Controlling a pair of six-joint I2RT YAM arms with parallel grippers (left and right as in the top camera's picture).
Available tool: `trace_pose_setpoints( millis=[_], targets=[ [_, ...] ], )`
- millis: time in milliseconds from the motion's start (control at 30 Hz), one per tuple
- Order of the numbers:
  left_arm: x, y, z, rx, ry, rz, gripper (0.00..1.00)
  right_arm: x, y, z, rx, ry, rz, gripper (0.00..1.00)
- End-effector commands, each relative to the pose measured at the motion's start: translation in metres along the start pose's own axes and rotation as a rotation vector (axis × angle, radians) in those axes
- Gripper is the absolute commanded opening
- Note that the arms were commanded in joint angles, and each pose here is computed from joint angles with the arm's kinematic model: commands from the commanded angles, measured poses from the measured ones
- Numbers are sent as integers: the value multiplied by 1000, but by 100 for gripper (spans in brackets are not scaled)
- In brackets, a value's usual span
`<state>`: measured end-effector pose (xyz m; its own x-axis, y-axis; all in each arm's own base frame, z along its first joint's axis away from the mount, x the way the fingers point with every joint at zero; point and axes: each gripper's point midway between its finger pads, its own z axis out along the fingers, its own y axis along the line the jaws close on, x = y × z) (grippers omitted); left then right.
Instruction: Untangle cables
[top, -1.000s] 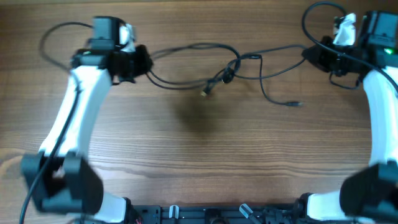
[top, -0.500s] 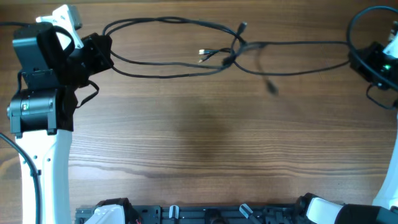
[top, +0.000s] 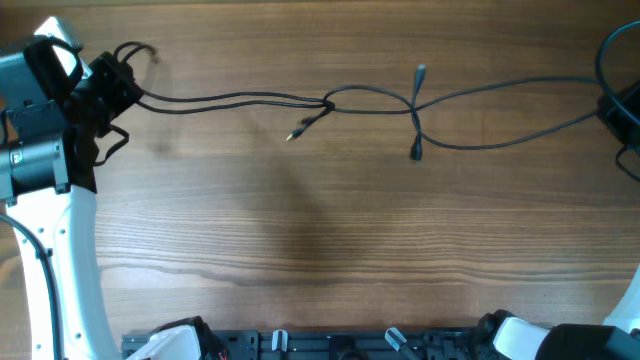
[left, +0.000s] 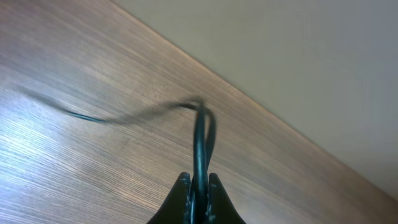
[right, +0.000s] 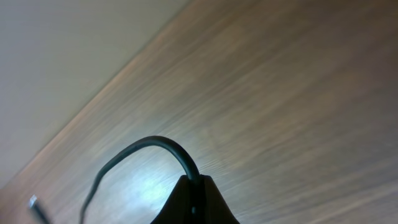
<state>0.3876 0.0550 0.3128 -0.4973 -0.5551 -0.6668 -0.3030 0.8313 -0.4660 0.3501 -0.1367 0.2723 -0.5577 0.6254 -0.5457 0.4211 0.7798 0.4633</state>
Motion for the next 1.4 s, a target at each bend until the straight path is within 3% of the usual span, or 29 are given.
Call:
trace_pose_setpoints(
  millis=[0,300,633,833,1100,1367],
  targets=[
    [17,-32,11,137,92,1,4,15,46,2,-178,50,-148,4],
    [77,-107,15,300,243,130,4,63,116,15,-281,156,-341,4],
    [94,-132,16,353,272,169,4,93,147,40,-308,238,-377,4],
    [137,-138,51,321,413,158,4,38,197,-18,-426,-9,-418,4],
    [211,-109,121,145,627,159,4,6,215,-68,-445,-169,-451,4],
    [267,-59,166,-29,789,147,4,-97,246,-231,-459,-714,-465,4]
  ],
)
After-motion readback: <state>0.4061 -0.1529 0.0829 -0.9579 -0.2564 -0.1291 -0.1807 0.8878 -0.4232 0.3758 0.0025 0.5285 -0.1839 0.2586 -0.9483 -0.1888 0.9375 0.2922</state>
